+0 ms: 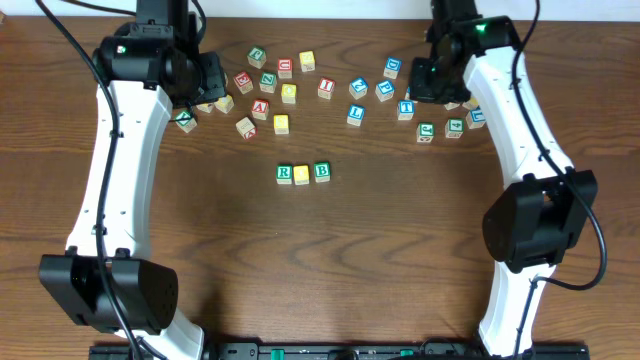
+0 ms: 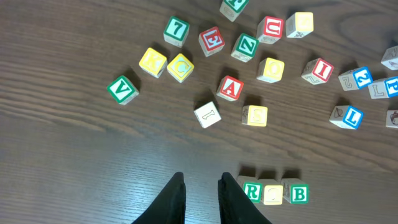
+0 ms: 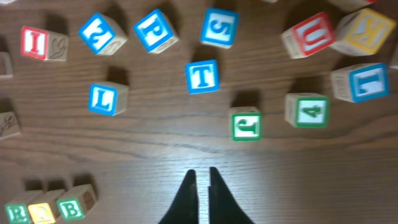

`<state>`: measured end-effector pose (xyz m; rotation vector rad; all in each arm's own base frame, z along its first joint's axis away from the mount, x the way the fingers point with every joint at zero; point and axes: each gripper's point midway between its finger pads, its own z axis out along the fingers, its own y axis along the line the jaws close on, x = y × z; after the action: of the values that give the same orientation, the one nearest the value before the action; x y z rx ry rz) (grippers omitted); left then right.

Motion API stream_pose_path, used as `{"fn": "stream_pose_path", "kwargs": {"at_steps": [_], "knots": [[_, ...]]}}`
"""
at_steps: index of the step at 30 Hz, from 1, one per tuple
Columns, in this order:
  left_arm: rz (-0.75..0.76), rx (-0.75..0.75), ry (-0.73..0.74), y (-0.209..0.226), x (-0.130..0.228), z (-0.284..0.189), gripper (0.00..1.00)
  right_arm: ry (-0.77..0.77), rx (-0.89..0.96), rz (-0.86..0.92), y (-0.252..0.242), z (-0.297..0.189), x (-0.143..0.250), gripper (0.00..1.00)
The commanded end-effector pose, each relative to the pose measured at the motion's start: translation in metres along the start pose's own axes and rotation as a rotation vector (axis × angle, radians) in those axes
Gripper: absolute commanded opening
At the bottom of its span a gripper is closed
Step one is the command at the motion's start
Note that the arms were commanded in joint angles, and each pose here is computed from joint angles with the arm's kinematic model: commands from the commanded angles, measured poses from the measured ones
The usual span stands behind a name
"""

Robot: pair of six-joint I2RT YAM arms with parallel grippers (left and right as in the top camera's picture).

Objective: Spell out ROBOT
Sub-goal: 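Move the right gripper to the yellow O block near the pile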

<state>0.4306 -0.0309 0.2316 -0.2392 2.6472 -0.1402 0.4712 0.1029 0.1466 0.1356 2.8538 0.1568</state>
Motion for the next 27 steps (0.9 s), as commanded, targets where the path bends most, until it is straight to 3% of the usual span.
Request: {"fn": "stream_pose_path", "kwargs": {"at_steps": [1,11,13,14,20,27], "knots": [[-0.028,-0.006,0.041,0.003,0.009,0.013,0.15,0.041,-0.028,-0.028,0.016,0.012,0.010,0.01],[-0.029,-0.014,0.070,0.005,0.018,0.022,0.12,0.052,-0.110,-0.025,0.037,0.019,0.010,0.01],[-0.028,-0.016,0.060,0.006,0.016,0.022,0.13,0.028,-0.177,-0.022,0.052,0.018,0.004,0.06],[-0.028,-0.030,0.051,0.008,0.014,0.022,0.15,0.009,-0.223,-0.032,0.063,0.016,-0.001,0.08],[-0.036,-0.201,-0.021,0.042,-0.001,0.019,0.57,-0.123,-0.338,-0.066,0.120,0.021,-0.024,0.41],[-0.100,-0.321,-0.044,0.088,-0.008,0.012,0.65,-0.220,-0.429,-0.131,0.190,0.039,-0.035,0.57]]}}
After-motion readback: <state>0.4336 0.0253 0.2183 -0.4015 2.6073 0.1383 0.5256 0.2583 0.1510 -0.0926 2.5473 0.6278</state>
